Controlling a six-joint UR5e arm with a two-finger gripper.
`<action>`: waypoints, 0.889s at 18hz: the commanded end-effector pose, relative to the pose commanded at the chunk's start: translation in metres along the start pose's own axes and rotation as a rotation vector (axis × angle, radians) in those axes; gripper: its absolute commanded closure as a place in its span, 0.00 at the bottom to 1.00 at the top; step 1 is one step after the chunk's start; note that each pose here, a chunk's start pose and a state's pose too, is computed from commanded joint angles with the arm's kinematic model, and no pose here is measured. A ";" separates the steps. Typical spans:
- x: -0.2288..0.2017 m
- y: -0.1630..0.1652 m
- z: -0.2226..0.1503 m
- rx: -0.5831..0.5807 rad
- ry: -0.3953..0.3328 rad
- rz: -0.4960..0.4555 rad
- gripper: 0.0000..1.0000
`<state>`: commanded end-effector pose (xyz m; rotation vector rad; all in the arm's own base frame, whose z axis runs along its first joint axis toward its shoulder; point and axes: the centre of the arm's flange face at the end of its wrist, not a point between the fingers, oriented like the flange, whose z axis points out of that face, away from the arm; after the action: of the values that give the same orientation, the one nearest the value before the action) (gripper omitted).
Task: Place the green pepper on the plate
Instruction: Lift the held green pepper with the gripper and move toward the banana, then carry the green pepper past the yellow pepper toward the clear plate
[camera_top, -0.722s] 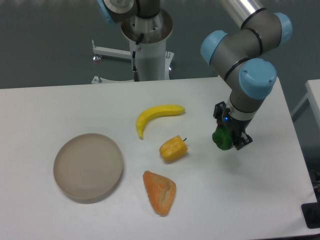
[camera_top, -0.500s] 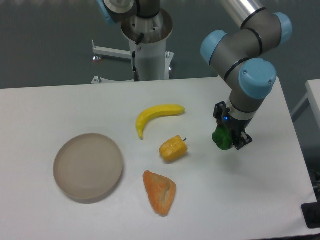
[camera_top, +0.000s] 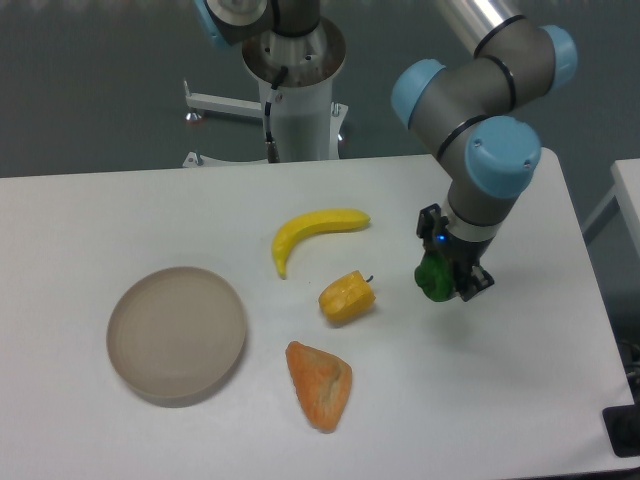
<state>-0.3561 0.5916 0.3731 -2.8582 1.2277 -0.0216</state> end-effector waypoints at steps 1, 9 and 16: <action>0.012 -0.016 -0.006 0.000 -0.005 -0.021 0.91; 0.033 -0.051 -0.031 0.044 -0.036 -0.035 0.91; 0.041 -0.063 -0.033 0.045 -0.034 -0.032 0.91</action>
<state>-0.2830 0.6041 0.4086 -2.8273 1.1610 -0.0005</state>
